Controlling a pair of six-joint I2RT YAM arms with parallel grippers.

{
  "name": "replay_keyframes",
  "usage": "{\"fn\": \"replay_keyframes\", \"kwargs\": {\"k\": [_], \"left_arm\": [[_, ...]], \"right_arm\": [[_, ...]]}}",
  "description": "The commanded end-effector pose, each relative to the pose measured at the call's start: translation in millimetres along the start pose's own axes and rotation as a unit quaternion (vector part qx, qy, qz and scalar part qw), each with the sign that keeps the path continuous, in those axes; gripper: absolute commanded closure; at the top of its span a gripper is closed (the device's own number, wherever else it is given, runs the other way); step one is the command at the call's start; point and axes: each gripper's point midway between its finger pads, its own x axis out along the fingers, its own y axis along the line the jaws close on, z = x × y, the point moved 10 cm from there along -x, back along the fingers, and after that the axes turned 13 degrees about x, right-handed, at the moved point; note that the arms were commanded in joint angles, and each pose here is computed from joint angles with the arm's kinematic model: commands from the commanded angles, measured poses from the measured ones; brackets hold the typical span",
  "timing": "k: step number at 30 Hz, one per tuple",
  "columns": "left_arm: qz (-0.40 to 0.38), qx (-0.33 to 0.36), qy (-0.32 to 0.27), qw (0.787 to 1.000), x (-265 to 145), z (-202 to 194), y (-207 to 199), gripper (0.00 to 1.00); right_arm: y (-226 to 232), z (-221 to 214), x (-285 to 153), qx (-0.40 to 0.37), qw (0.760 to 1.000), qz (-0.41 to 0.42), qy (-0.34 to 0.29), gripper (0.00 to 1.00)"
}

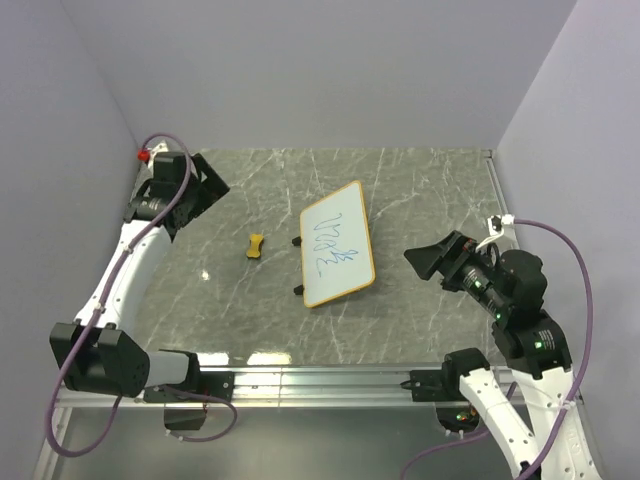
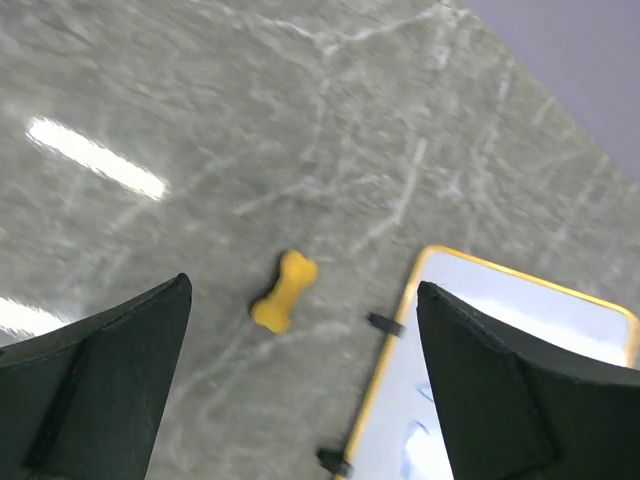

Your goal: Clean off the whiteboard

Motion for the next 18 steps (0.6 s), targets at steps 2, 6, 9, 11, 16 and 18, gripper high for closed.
{"fn": "replay_keyframes", "kwargs": {"k": [2,6,9,11,16,18], "left_arm": [[-0.019,-0.066,0.068,0.995,-27,8,-22,0.01],[-0.098,0.015,0.117,0.988,-7,-39,-38,0.01],[-0.054,0.049,0.14,0.987,7,-69,-28,0.01],[-0.044,0.072,0.189,0.978,29,-84,-26,0.01],[-0.034,0.147,0.22,0.964,52,-116,-32,0.01],[-0.034,0.163,0.229,0.959,60,-122,-34,0.01]], "right_arm": [[-8,-12,-2,0.011,1.0,0.0,0.017,0.0],[-16,-21,1,0.027,0.999,-0.001,0.037,0.0],[-17,-20,-2,0.015,0.999,-0.015,0.039,0.0],[-14,-17,-6,0.003,0.999,-0.021,0.028,0.0],[-22,-20,0,-0.003,0.999,-0.035,0.033,0.0],[-24,-19,0,-0.009,0.998,-0.05,0.037,0.0]]}}
